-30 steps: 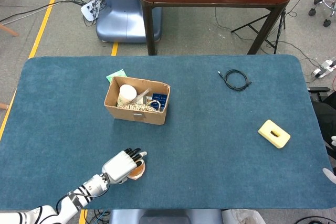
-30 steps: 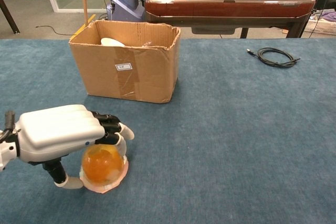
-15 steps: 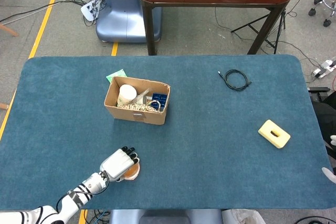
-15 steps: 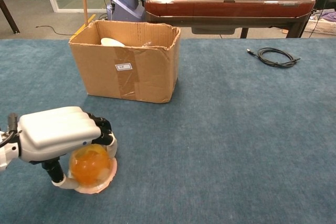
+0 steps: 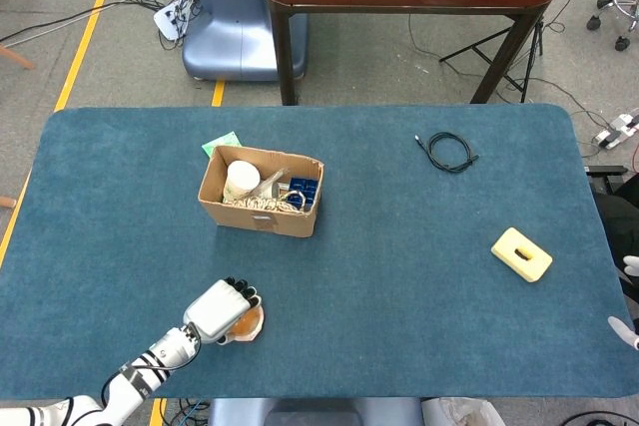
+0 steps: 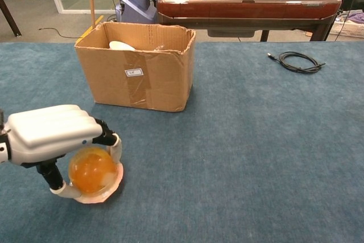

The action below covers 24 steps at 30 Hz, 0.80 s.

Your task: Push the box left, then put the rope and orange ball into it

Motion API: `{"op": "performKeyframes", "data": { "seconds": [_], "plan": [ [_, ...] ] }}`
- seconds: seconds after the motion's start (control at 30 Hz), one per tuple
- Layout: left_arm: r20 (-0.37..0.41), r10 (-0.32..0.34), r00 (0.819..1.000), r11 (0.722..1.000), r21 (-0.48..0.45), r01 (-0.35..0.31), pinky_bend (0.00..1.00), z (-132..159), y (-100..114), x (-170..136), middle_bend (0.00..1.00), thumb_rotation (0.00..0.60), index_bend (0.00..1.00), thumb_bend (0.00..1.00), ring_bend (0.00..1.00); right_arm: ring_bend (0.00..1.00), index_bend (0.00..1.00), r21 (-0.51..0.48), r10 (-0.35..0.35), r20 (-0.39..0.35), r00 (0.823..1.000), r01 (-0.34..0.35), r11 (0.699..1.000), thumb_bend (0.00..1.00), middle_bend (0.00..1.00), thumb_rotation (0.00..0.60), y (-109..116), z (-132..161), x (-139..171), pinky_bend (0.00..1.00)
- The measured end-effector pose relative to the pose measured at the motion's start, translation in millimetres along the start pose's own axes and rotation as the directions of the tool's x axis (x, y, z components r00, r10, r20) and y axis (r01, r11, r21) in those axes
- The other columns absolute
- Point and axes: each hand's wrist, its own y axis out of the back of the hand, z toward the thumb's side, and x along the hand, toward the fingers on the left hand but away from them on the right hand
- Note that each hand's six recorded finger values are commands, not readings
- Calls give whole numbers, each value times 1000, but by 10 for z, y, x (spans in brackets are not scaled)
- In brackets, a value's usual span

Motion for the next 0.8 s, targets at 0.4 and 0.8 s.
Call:
{"op": "performKeyframes", "data": {
  "seconds": [0.4, 0.8],
  "plan": [
    [-104, 213, 971, 977, 3, -214, 465, -276, 704, -123, 662, 600, 650, 132, 350, 170, 262, 8, 14, -2, 1000, -14, 1000, 174, 342, 600, -44, 25, -25, 277],
    [-205, 420, 884, 903, -5, -430, 502, -455, 1524, -109, 670, 600, 647, 131, 359, 171, 263, 23, 33, 2, 999, -33, 999, 174, 343, 600, -104, 49, -69, 277]
  ]
}}
